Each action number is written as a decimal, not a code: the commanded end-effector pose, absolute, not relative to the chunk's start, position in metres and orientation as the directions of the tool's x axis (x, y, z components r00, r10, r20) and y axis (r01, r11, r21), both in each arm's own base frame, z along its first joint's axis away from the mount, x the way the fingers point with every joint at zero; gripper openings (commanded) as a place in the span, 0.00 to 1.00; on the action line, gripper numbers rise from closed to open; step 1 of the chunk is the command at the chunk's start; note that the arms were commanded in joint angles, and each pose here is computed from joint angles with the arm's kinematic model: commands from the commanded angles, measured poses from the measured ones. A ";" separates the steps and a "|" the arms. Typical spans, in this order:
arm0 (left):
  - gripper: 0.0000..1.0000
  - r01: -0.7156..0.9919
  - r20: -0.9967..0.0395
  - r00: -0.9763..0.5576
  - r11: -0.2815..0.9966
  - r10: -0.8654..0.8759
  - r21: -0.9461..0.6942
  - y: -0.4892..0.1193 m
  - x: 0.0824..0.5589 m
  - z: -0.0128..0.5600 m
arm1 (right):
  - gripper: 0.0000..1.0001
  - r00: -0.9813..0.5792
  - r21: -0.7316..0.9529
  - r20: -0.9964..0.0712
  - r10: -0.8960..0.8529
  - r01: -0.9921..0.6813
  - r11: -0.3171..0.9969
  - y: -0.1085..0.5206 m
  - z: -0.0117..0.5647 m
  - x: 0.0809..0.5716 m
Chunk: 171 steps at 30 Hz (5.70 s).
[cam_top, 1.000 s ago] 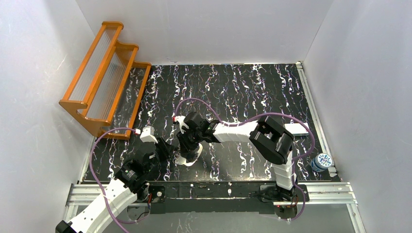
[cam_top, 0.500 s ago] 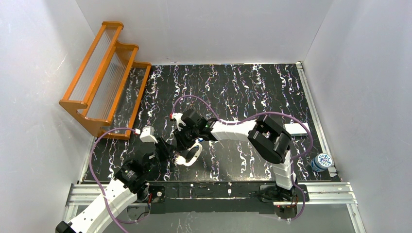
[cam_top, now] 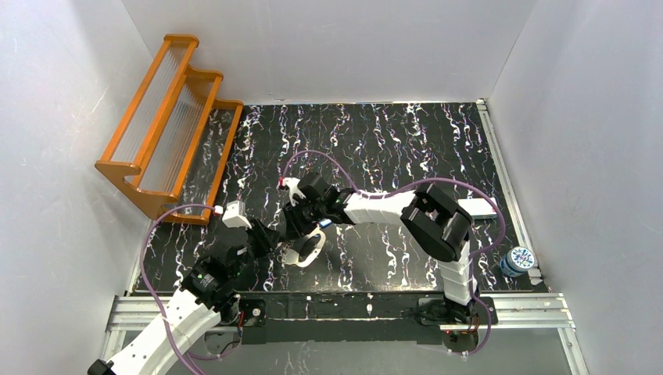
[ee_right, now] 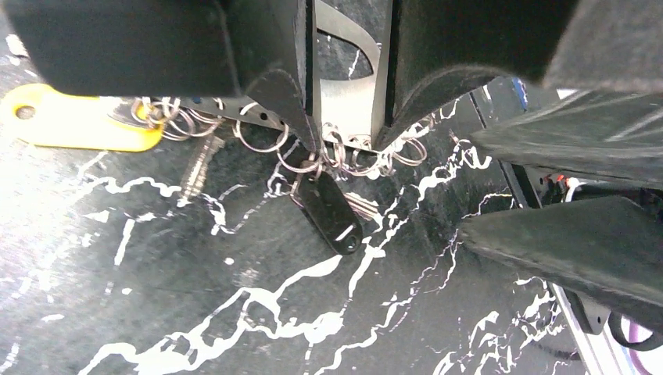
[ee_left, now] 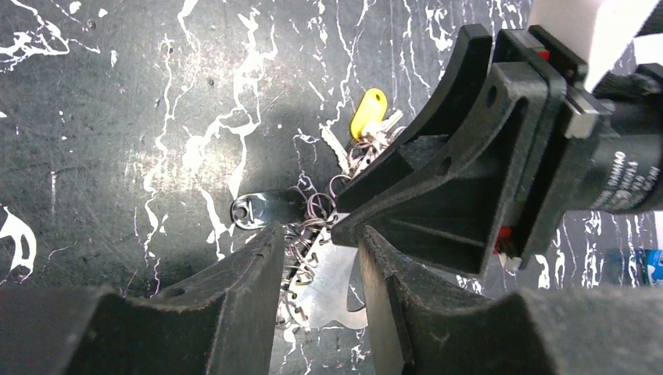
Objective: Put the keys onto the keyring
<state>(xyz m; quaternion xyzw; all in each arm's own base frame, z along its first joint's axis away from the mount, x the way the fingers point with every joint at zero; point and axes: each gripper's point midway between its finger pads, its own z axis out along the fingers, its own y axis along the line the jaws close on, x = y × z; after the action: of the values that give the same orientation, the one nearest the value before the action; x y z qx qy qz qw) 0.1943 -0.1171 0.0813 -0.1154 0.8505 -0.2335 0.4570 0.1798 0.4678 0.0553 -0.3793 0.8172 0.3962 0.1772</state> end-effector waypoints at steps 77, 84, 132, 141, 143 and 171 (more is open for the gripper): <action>0.40 -0.003 -0.735 -0.543 0.876 -0.407 -0.482 -0.112 0.197 0.083 | 0.41 -0.625 0.561 -0.609 -0.489 -0.775 0.291 0.464 0.067 0.182; 0.39 -0.003 -0.735 -0.542 0.876 -0.407 -0.483 -0.112 0.197 0.084 | 0.25 -0.646 0.586 -0.590 -0.484 -0.755 0.294 0.464 0.064 0.186; 0.40 -0.011 -0.729 -0.545 0.873 -0.413 -0.487 -0.112 0.196 0.080 | 0.33 -0.553 0.459 -0.612 -0.565 -0.830 0.316 0.456 0.057 0.178; 0.40 -0.009 -0.732 -0.543 0.875 -0.411 -0.484 -0.112 0.197 0.082 | 0.23 -0.515 0.391 -0.615 -0.598 -0.857 0.336 0.463 0.050 0.176; 0.40 -0.011 -0.732 -0.544 0.875 -0.411 -0.484 -0.111 0.197 0.081 | 0.20 -0.516 0.386 -0.612 -0.600 -0.856 0.343 0.463 0.048 0.177; 0.40 -0.008 -0.736 -0.541 0.878 -0.406 -0.478 -0.112 0.199 0.081 | 0.28 -0.523 0.359 -0.655 -0.545 -0.850 0.385 0.474 0.062 0.192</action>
<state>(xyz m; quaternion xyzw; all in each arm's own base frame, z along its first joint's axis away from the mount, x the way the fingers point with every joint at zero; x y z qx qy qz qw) 0.1968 -0.1150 0.0825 -0.1210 0.8505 -0.2261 0.4593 0.1826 0.4580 0.0412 -0.4398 0.8143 0.3267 0.1918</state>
